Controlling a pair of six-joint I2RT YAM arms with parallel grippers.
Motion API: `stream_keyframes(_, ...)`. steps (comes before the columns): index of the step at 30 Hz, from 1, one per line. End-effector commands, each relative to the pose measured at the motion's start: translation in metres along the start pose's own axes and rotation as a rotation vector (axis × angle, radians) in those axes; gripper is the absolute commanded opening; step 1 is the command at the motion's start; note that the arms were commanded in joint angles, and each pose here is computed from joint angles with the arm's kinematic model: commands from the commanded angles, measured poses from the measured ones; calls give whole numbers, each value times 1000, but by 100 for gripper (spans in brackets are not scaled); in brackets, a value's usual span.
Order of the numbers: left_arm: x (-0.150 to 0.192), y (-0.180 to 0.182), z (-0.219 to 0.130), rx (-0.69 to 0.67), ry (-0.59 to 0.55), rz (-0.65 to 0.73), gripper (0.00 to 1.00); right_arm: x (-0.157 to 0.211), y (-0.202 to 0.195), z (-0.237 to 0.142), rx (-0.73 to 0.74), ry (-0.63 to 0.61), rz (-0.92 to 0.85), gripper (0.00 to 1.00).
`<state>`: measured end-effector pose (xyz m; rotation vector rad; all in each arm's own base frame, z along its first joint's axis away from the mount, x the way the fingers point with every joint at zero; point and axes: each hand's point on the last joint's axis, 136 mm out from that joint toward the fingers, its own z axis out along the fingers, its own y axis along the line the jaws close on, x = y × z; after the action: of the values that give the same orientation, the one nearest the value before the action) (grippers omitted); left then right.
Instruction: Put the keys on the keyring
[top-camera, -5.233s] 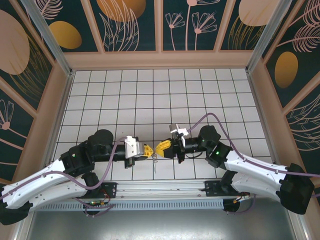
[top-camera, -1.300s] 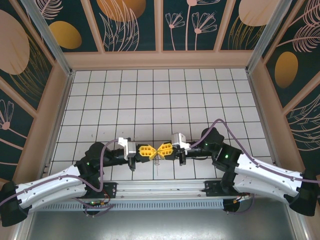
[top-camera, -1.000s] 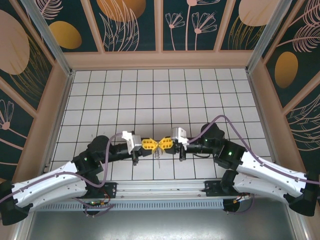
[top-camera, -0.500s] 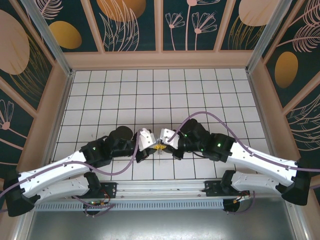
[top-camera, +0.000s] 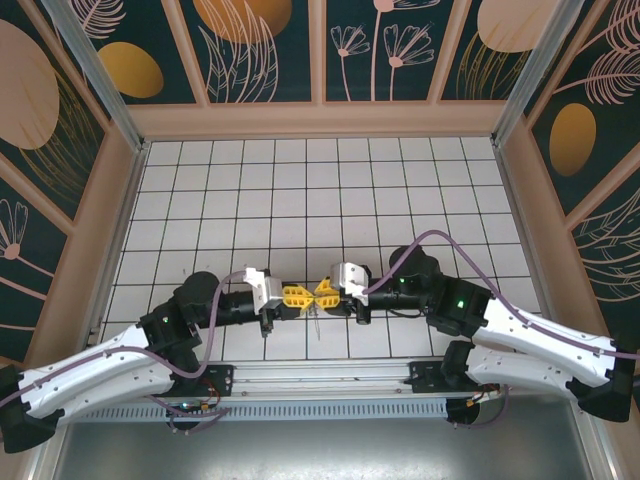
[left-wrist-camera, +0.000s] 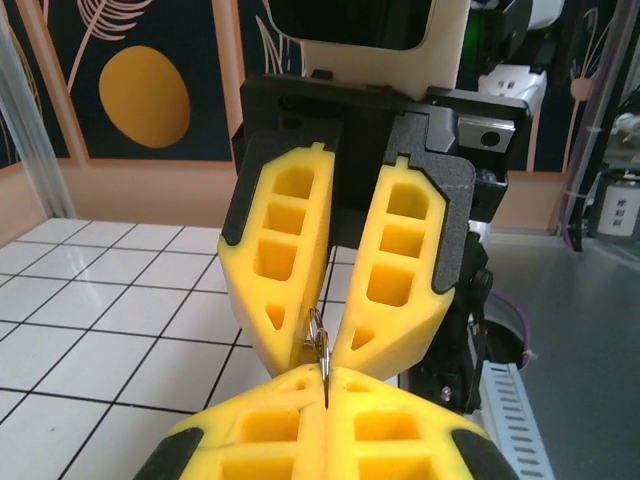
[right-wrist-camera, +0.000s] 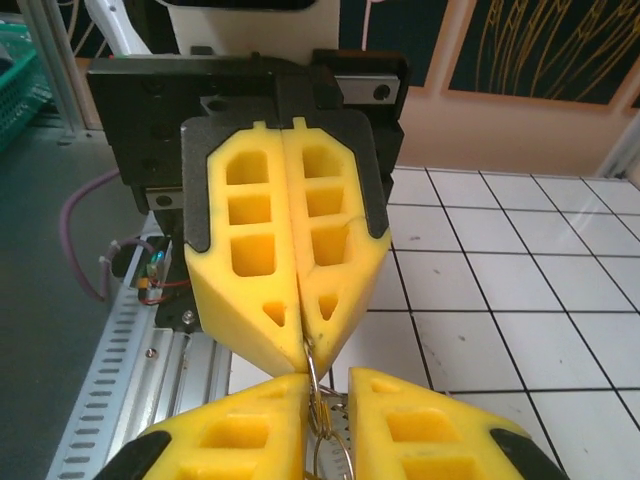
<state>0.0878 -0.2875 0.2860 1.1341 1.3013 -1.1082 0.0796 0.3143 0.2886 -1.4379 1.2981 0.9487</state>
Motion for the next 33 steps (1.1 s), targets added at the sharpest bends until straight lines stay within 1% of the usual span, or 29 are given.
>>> stream_keyframes(1,-30,-18,-3,97,-148,11,0,-15,3,5,-24,-83,-1,17)
stream_keyframes(3,-33,-19,-5,105,-184,7,0,-16,3,4,-24,-90,2,14)
stream_keyframes(4,-33,-20,-5,107,-196,4,0,-16,3,4,-22,-92,2,9)
stream_keyframes(5,-31,-19,-4,104,-194,2,0,-16,1,3,-15,-91,4,2)
stream_keyframes(6,-29,-17,-2,99,-179,0,0,-16,-1,3,-3,-90,5,0)
stream_keyframes(8,-16,-10,7,67,-78,-6,0,-14,-8,1,32,-72,3,0)
stream_keyframes(10,-1,6,13,-11,42,-9,0,-14,-16,0,68,-41,-7,0)
stream_keyframes(15,31,33,21,-125,301,18,0,-3,-30,11,107,83,-29,0)
stream_keyframes(16,40,38,23,-145,352,21,1,-1,-33,13,111,107,-31,0)
stream_keyframes(17,47,42,25,-156,393,23,2,1,-35,16,114,125,-33,0)
stream_keyframes(19,54,44,29,-154,426,26,3,2,-36,20,107,143,-41,0)
stream_keyframes(21,53,43,33,-141,408,25,3,-1,-34,22,94,137,-54,0)
stream_keyframes(22,51,41,35,-129,383,22,0,-3,-32,22,85,128,-58,0)
stream_keyframes(24,41,34,36,-96,316,15,0,-9,-29,20,70,103,-66,0)
stream_keyframes(29,4,7,26,13,74,-2,0,-15,-21,9,65,19,-65,1)
stream_keyframes(31,-12,-2,18,49,-17,0,0,-16,-16,4,53,-23,-59,11)
stream_keyframes(33,-23,-8,10,66,-76,3,0,-19,-10,0,35,-67,-53,18)
